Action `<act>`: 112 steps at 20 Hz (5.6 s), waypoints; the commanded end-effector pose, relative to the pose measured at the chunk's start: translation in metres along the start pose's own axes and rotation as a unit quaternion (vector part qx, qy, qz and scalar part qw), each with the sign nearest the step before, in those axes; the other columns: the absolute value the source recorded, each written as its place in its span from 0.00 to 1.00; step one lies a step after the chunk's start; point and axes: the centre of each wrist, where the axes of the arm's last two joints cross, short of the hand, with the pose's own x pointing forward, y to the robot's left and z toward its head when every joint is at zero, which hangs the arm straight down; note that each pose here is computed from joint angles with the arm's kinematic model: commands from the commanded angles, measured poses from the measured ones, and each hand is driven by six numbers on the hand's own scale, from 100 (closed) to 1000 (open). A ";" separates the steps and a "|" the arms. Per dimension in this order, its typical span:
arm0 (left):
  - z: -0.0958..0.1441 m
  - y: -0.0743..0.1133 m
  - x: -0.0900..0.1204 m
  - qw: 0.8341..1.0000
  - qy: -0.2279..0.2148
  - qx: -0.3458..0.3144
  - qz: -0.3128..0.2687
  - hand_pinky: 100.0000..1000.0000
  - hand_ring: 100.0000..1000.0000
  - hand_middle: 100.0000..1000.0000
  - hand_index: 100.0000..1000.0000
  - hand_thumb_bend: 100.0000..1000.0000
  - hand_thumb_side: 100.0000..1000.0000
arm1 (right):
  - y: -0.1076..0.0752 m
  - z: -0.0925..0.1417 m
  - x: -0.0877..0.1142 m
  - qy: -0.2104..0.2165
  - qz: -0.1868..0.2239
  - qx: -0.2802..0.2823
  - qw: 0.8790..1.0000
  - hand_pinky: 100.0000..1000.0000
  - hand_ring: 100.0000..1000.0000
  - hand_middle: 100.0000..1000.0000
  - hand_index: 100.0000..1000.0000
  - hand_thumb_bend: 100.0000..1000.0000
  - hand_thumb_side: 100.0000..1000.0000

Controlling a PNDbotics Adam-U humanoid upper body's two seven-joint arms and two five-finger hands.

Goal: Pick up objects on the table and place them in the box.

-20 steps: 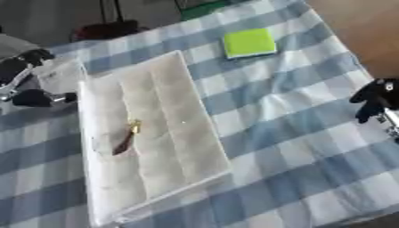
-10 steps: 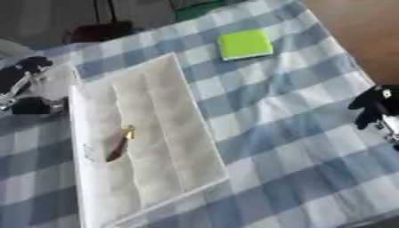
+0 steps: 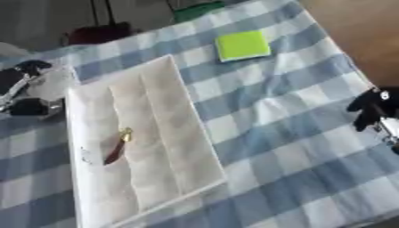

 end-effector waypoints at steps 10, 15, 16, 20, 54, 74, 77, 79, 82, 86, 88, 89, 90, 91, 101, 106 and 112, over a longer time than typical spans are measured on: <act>0.002 0.012 -0.007 0.998 0.010 -0.061 -0.021 0.69 0.44 0.73 0.96 0.65 0.48 | -0.008 -0.002 0.008 -0.014 0.015 -0.005 1.000 0.48 0.39 0.56 0.63 0.00 0.55; 0.001 0.016 -0.005 0.999 0.018 -0.034 -0.008 0.50 0.27 0.57 0.93 0.42 0.15 | -0.008 -0.001 0.007 -0.013 0.014 -0.006 1.000 0.48 0.39 0.56 0.63 0.00 0.54; 0.001 0.020 -0.004 1.000 0.016 -0.020 0.002 0.50 0.27 0.57 0.93 0.42 0.15 | -0.008 -0.001 0.007 -0.013 0.013 -0.007 1.000 0.48 0.39 0.56 0.63 0.00 0.54; 0.000 0.039 0.004 0.998 -0.005 0.029 0.046 0.44 0.27 0.58 0.93 0.30 0.12 | -0.008 0.000 0.006 -0.012 0.011 -0.008 1.000 0.48 0.39 0.56 0.63 0.00 0.54; 0.011 0.037 -0.018 0.997 0.014 -0.009 0.072 0.82 0.84 0.89 0.98 0.66 0.78 | -0.005 0.002 0.004 -0.012 0.007 -0.004 1.000 0.48 0.39 0.56 0.63 0.00 0.54; 0.001 0.041 0.000 0.999 -0.018 -0.046 0.014 0.87 0.83 0.87 0.98 0.85 0.72 | -0.004 0.001 0.004 -0.017 0.006 -0.001 1.000 0.48 0.39 0.56 0.63 0.00 0.55; 0.000 0.041 0.002 0.999 -0.015 -0.052 0.000 0.88 0.82 0.87 0.99 0.87 0.75 | -0.004 0.001 0.004 -0.017 0.006 -0.001 1.000 0.48 0.39 0.56 0.63 0.00 0.55; 0.000 0.041 0.002 0.999 -0.014 -0.051 -0.003 0.88 0.83 0.88 0.99 0.88 0.78 | -0.004 0.001 0.004 -0.017 0.006 -0.001 1.000 0.48 0.39 0.56 0.63 0.00 0.55; 0.000 0.041 0.002 0.999 -0.012 -0.045 -0.004 0.89 0.86 0.89 0.99 0.90 0.76 | -0.004 0.001 0.004 -0.017 0.006 -0.001 1.000 0.48 0.39 0.56 0.63 0.00 0.55; 0.000 0.045 0.003 1.000 -0.005 -0.005 -0.018 0.90 0.87 0.89 0.99 0.90 0.75 | -0.004 0.001 0.004 -0.017 0.006 -0.001 1.000 0.48 0.39 0.56 0.63 0.00 0.55; 0.000 0.048 0.004 0.999 -0.004 0.020 -0.029 0.91 0.88 0.90 0.98 0.91 0.73 | -0.004 0.001 0.004 -0.018 0.006 0.000 1.000 0.48 0.39 0.56 0.63 0.00 0.55; 0.000 0.047 0.005 0.999 -0.003 0.025 -0.033 0.91 0.88 0.90 0.98 0.91 0.74 | -0.004 0.001 0.004 -0.018 0.005 0.000 1.000 0.48 0.39 0.56 0.63 0.00 0.55; 0.000 0.046 0.004 0.999 -0.002 0.026 -0.035 0.91 0.88 0.90 0.98 0.91 0.75 | -0.004 0.001 0.004 -0.018 0.005 0.000 1.000 0.48 0.39 0.56 0.63 0.00 0.55; 0.000 0.045 0.004 0.999 -0.002 0.025 -0.037 0.91 0.88 0.90 0.98 0.91 0.75 | -0.004 0.001 0.004 -0.018 0.005 0.000 1.000 0.48 0.39 0.56 0.63 0.00 0.55; 0.001 0.036 0.001 0.998 0.000 -0.044 -0.047 0.93 0.86 0.89 0.99 0.92 0.82 | -0.004 0.001 0.004 -0.019 0.005 0.000 1.000 0.48 0.39 0.56 0.64 0.00 0.56; 0.000 0.032 0.001 0.998 0.001 -0.050 -0.047 0.89 0.81 0.86 0.99 0.89 0.80 | -0.004 0.001 0.004 -0.020 0.005 0.001 1.000 0.48 0.39 0.56 0.64 0.00 0.56; 0.000 0.028 0.003 0.997 0.001 -0.057 -0.050 0.89 0.80 0.86 0.99 0.89 0.80 | -0.003 0.001 0.004 -0.020 0.004 0.002 1.000 0.48 0.39 0.56 0.64 0.00 0.56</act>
